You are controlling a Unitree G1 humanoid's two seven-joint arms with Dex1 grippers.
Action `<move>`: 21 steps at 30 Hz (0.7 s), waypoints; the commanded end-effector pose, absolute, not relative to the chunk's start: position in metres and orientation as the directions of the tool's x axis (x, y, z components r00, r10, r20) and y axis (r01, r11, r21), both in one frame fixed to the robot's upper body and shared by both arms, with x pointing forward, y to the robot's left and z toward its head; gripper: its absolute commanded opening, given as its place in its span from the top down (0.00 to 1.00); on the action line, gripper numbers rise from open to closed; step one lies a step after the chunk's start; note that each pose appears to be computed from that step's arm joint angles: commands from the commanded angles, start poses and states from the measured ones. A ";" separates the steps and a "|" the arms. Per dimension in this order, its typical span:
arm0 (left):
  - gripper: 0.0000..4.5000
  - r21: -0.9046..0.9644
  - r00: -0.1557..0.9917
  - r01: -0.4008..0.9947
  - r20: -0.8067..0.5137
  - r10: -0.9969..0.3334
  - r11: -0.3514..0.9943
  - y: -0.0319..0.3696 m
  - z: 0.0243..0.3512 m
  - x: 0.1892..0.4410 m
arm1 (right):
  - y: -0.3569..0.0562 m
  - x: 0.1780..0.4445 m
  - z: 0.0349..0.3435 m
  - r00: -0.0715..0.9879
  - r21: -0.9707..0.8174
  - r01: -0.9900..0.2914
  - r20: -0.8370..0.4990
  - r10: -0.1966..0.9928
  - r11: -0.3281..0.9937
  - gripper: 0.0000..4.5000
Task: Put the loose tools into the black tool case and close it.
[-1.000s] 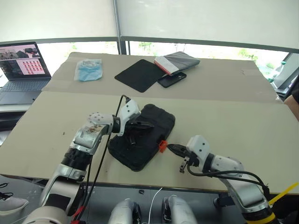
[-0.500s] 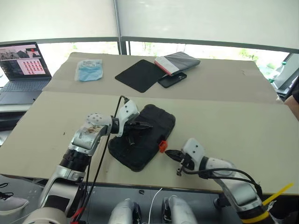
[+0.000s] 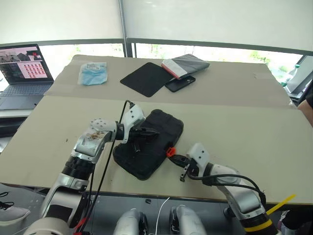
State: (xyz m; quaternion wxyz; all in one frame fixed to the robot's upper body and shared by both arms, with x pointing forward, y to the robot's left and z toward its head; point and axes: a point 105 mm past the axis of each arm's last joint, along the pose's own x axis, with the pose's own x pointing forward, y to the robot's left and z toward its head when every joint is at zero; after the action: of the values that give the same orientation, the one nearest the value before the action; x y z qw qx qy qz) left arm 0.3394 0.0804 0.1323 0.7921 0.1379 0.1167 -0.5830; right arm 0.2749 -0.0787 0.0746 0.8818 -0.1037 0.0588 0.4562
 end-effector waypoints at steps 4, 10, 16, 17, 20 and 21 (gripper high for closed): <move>0.99 -0.040 0.264 0.946 -0.476 -0.839 0.320 0.092 0.089 0.331 | -0.072 0.273 0.118 0.550 -0.198 -0.823 -0.045 0.834 0.532 1.00; 0.99 -0.051 0.252 0.948 -0.486 -0.837 0.315 0.092 0.085 0.328 | -0.070 0.273 0.122 0.529 -0.215 -0.836 -0.074 0.846 0.504 1.00; 0.99 -0.059 0.244 0.949 -0.489 -0.838 0.311 0.091 0.083 0.326 | -0.071 0.268 0.125 0.507 -0.231 -0.850 -0.109 0.855 0.474 1.00; 0.99 -0.058 0.244 0.949 -0.488 -0.838 0.311 0.091 0.083 0.326 | -0.072 0.268 0.126 0.505 -0.233 -0.850 -0.113 0.855 0.472 1.00; 0.99 -0.058 0.245 0.949 -0.488 -0.838 0.311 0.090 0.083 0.327 | -0.073 0.268 0.129 0.507 -0.230 -0.850 -0.107 0.856 0.475 1.00; 0.99 -0.059 0.244 0.949 -0.488 -0.838 0.311 0.090 0.083 0.327 | -0.073 0.268 0.130 0.505 -0.229 -0.850 -0.105 0.856 0.474 1.00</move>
State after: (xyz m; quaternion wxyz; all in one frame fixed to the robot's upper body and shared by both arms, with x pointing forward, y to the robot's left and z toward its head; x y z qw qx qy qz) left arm 0.3366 0.0821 0.1290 0.7913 0.1354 0.1260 -0.5828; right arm 0.2692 -0.0844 0.0907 0.8635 -0.1281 0.0651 0.4834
